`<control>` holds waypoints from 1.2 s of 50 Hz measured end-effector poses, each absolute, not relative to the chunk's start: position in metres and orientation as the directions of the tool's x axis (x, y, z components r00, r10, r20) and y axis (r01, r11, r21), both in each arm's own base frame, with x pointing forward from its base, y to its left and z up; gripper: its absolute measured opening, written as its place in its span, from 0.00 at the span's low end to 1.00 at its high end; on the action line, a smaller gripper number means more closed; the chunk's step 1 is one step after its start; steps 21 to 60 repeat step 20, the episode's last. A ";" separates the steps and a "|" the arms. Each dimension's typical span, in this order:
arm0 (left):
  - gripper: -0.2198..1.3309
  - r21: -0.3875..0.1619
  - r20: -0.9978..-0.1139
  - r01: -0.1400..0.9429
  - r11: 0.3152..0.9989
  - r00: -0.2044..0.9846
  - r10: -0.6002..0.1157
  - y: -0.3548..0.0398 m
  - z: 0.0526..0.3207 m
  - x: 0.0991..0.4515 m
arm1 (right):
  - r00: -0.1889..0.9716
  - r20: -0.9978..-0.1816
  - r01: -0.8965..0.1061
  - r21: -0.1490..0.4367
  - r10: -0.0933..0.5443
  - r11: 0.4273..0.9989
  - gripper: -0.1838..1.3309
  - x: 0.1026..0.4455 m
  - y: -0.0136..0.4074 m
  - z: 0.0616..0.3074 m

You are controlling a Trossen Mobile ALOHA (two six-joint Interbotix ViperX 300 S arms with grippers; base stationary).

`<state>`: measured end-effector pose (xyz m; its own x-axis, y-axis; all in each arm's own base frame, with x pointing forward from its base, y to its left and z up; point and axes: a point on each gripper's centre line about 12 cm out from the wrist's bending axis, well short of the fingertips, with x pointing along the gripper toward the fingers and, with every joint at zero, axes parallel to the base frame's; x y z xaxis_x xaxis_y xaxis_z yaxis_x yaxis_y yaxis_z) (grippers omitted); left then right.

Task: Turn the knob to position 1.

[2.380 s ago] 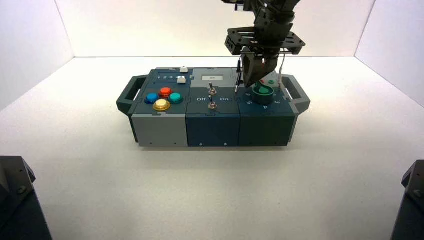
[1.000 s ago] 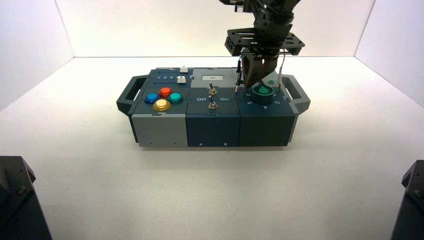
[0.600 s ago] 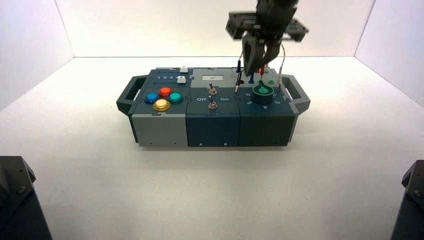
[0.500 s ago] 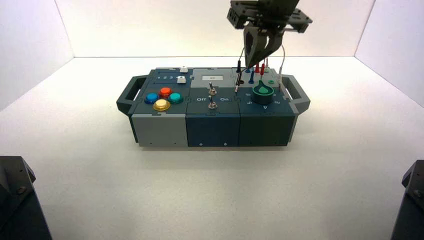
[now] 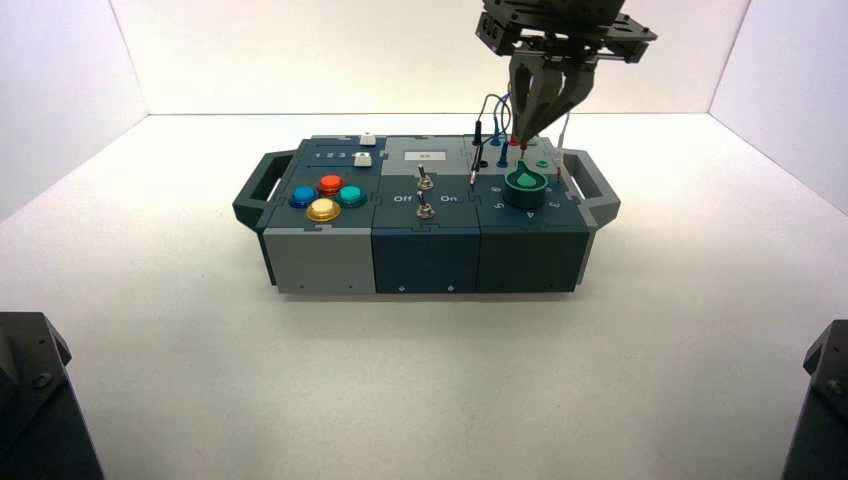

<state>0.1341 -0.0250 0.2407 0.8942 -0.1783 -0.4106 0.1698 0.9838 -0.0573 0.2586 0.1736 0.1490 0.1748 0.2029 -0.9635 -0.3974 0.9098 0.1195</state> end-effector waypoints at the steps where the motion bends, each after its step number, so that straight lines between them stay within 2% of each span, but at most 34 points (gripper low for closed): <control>1: 0.04 -0.057 -0.411 0.170 0.984 0.894 -0.178 -0.025 0.241 0.134 | 0.173 -0.964 -0.399 0.119 0.202 0.909 0.03 0.258 0.174 0.149; 19: 0.04 -0.048 -0.411 0.170 0.984 0.895 -0.175 -0.025 0.241 0.134 | 0.160 -0.970 -0.414 0.100 0.181 0.905 0.03 0.241 0.163 0.135; 60: 0.04 -0.048 -0.411 0.170 0.984 0.895 -0.175 -0.025 0.240 0.134 | 0.161 -0.970 -0.414 0.100 0.182 0.905 0.03 0.242 0.163 0.135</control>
